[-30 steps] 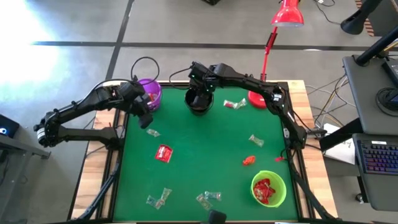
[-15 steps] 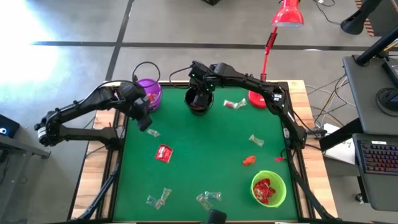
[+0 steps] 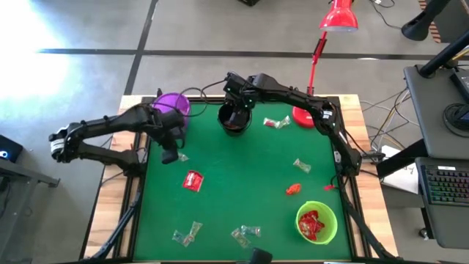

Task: Sort candy
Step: Put the green gummy into the black bucket

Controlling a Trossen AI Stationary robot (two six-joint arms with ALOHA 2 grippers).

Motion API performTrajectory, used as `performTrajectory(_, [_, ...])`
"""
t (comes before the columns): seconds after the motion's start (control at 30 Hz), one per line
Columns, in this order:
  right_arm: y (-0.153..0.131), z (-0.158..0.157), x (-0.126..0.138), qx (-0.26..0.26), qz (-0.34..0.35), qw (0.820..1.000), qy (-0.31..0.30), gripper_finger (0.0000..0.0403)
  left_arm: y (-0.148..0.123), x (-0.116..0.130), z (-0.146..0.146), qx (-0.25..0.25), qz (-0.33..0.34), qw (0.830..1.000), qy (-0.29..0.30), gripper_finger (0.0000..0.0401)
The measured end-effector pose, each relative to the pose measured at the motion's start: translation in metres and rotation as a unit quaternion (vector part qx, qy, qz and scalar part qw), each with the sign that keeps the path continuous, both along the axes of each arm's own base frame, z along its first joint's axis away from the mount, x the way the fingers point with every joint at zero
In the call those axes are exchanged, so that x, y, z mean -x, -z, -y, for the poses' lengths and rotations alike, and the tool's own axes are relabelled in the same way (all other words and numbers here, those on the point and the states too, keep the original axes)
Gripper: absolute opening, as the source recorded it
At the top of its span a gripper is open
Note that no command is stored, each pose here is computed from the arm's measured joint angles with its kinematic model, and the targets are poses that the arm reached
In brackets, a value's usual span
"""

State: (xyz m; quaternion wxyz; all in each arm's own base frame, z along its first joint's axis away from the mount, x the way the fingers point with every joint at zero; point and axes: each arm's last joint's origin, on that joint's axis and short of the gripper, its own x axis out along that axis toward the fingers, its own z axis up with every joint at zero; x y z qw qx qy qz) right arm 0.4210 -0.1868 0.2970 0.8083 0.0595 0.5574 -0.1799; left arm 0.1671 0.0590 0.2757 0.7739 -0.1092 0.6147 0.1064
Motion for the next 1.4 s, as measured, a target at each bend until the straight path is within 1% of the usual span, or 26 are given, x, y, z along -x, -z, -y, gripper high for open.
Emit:
performTrajectory(0.07, [-0.001, -0.001, 0.002, -0.005, -0.003, 1.000, 0.008, 0.0153, 0.002, -0.003, 0.001, -0.024, -0.015, 0.999, 0.024, 0.0155])
performTrajectory(0.1, [-0.003, -0.001, 0.003, -0.007, -0.003, 1.000, 0.015, 0.0153, 0.004, -0.004, 0.002, -0.028, -0.020, 0.999, 0.033, 0.0155])
performTrajectory(0.3, [-0.021, -0.006, 0.016, -0.010, -0.004, 0.999, 0.049, 0.0158, 0.017, -0.005, 0.003, -0.024, -0.041, 0.997, 0.055, 0.0155])
performTrajectory(0.43, [-0.048, -0.013, 0.035, 0.006, 0.001, 0.996, 0.091, 0.0156, 0.031, -0.002, 0.005, -0.021, -0.044, 0.997, 0.061, 0.0155])
performTrajectory(0.57, [-0.081, -0.022, 0.057, 0.018, 0.041, 0.991, 0.127, 0.0156, 0.050, 0.000, 0.007, -0.005, -0.042, 0.996, 0.076, 0.0155])
performTrajectory(0.67, [-0.102, -0.030, 0.071, 0.017, 0.077, 0.985, 0.150, 0.0158, 0.065, 0.001, 0.009, -0.001, -0.039, 0.996, 0.086, 0.0155])
performTrajectory(0.73, [-0.114, -0.035, 0.080, 0.014, 0.099, 0.982, 0.163, 0.0159, 0.066, 0.000, 0.008, 0.002, -0.045, 0.995, 0.087, 0.0155])
performTrajectory(0.87, [-0.133, -0.044, 0.094, 0.011, 0.132, 0.975, 0.179, 0.0159, 0.062, -0.008, 0.006, -0.017, -0.015, 0.994, 0.108, 0.0155])
performTrajectory(0.93, [-0.138, -0.049, 0.098, 0.010, 0.142, 0.973, 0.181, 0.0160, 0.064, -0.012, 0.004, -0.026, 0.000, 0.993, 0.111, 0.0155])
performTrajectory(0.97, [-0.140, -0.052, 0.099, 0.008, 0.146, 0.972, 0.183, 0.0160, 0.066, -0.013, 0.004, -0.025, -0.004, 0.993, 0.114, 0.0155])
performTrajectory(1.2, [-0.143, -0.065, 0.097, 0.003, 0.152, 0.974, 0.168, 0.0160, 0.084, -0.020, 0.002, -0.013, -0.048, 0.992, 0.116, 0.0155])
performTrajectory(1.4, [-0.141, -0.071, 0.093, 0.001, 0.149, 0.976, 0.159, 0.0160, 0.101, -0.027, -0.001, 0.000, -0.094, 0.989, 0.114, 0.0155])
